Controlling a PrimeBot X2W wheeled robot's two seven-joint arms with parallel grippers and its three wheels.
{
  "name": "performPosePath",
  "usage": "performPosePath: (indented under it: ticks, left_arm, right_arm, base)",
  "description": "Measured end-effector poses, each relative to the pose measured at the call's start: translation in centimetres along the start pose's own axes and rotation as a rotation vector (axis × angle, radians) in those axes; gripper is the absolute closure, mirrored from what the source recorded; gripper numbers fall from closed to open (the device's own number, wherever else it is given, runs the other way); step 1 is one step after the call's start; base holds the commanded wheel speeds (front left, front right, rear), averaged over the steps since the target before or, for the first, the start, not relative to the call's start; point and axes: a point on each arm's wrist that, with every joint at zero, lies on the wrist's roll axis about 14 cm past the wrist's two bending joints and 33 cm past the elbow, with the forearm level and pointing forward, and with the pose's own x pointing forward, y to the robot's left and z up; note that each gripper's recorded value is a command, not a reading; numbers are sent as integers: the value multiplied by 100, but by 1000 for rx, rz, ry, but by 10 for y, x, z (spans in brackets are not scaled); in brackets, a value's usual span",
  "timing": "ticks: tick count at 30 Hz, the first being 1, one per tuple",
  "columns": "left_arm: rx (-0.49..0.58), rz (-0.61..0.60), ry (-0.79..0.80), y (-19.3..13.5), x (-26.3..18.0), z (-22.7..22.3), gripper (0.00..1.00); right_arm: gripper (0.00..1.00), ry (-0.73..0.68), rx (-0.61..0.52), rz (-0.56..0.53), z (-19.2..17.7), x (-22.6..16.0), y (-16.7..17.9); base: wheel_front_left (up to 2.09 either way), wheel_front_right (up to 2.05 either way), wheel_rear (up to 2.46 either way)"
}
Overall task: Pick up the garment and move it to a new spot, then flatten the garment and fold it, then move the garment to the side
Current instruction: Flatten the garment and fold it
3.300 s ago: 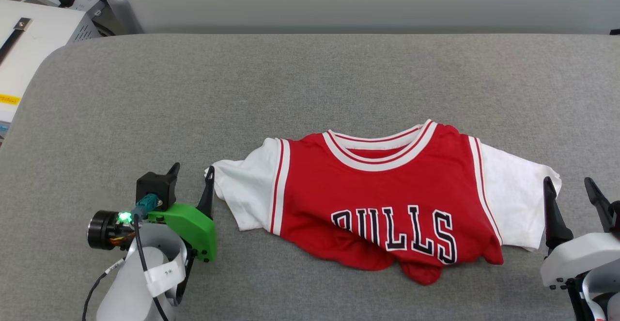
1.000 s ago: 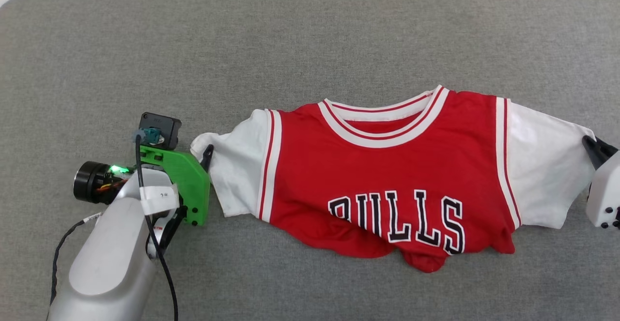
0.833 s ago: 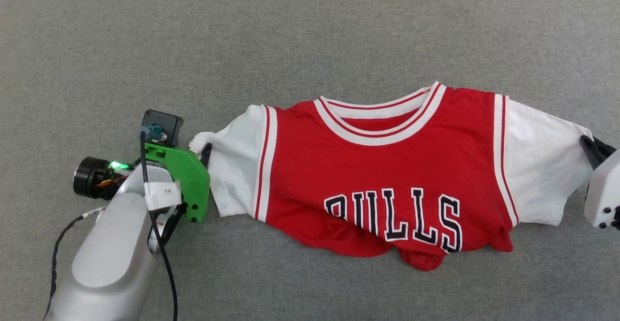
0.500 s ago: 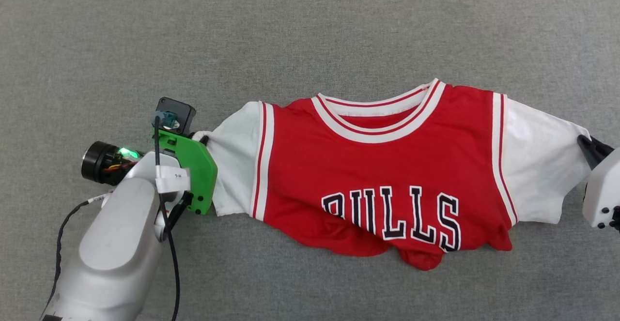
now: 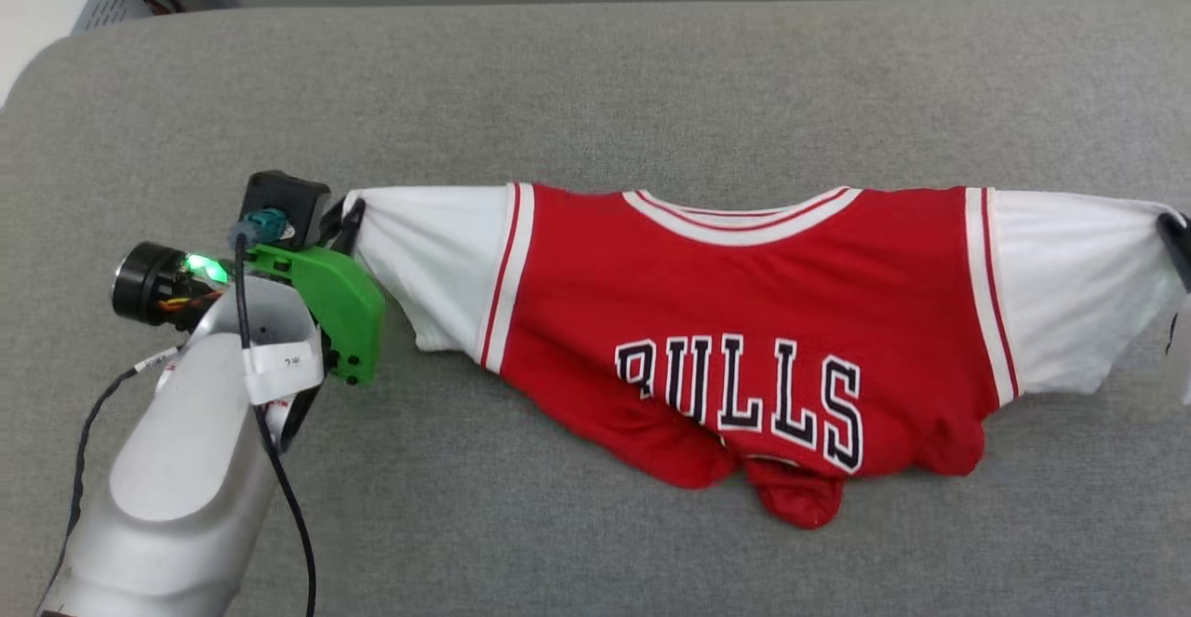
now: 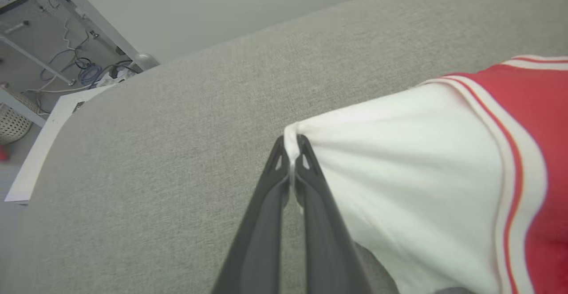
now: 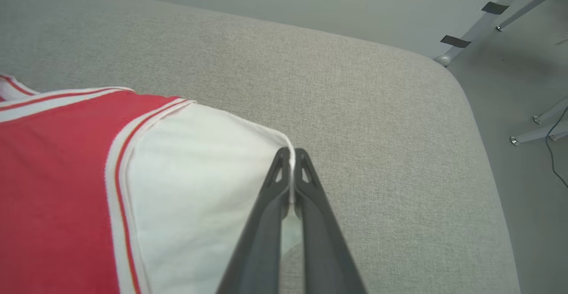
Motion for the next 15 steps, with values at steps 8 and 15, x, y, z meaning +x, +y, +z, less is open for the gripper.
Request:
performPosePath:
  ticks: [8,15]
  left_arm:
    - [70,120,-345,41,-57,109,100]
    - [133,166,-536,48,-118,170,100]
  right_arm:
    - [100,-235,-36,-40,72,-36,-16]
    - [100,-418,-76,-50,126,-74,-18]
  base:
    - [0,0,0]
    - [0,0,0]
